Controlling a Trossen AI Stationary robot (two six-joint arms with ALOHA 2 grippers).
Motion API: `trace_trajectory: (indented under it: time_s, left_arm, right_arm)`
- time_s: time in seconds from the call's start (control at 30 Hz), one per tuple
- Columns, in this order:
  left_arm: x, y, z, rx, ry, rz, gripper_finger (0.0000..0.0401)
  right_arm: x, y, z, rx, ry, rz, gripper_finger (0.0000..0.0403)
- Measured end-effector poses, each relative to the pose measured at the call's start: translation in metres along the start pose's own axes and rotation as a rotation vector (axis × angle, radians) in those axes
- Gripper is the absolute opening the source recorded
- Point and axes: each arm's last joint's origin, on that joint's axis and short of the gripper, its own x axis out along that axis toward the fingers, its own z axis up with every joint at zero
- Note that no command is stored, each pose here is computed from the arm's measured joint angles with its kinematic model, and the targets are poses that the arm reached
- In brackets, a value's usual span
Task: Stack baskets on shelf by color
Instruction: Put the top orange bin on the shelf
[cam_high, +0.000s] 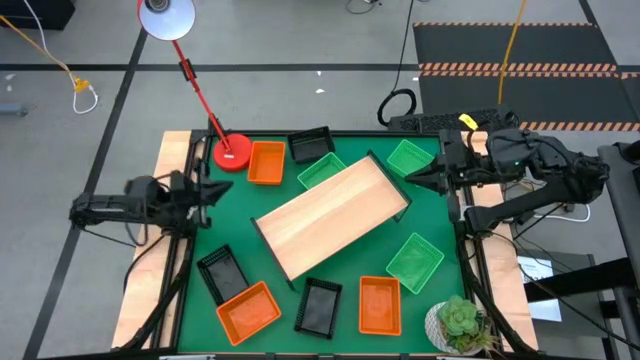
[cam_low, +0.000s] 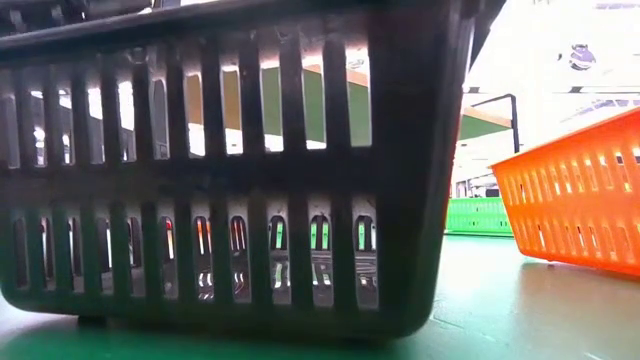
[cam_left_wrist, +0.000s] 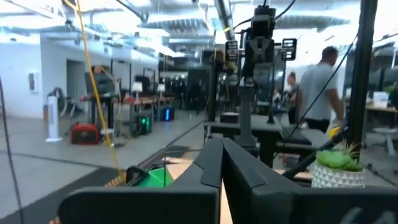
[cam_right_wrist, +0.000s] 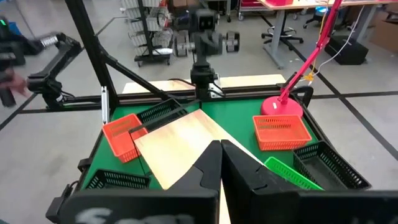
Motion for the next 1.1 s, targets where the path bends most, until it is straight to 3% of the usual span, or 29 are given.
trace_trajectory:
  time_s: [0.33, 0.63, 0.77, 0.9, 1.1]
  left_arm:
    - [0.029, -0.003, 0.109, 0.049, 0.114, 0.014, 0.0004]
    - [0.099, -0.017, 0.191, 0.074, 0.201, 0.011, 0.0002]
    - [0.135, -0.025, 0.207, 0.091, 0.295, 0.008, 0.0002]
    - [0.166, -0.032, 0.212, 0.075, 0.406, 0.012, 0.0001]
    - [0.19, -0.038, 0.197, -0.005, 0.6, 0.046, 0.0002]
  right_arm:
    - [0.0, 0.0, 0.0, -0.016, -0.002, -0.003, 0.0]
    - [0.0, 0.0, -0.001, -0.044, 0.007, -0.006, 0.0]
    - [-0.002, -0.001, -0.005, -0.033, 0.045, -0.006, 0.0]
    - [-0.005, -0.002, -0.01, 0.058, 0.087, -0.012, 0.0]
    - [-0.005, -0.002, -0.013, 0.152, 0.125, -0.026, 0.0]
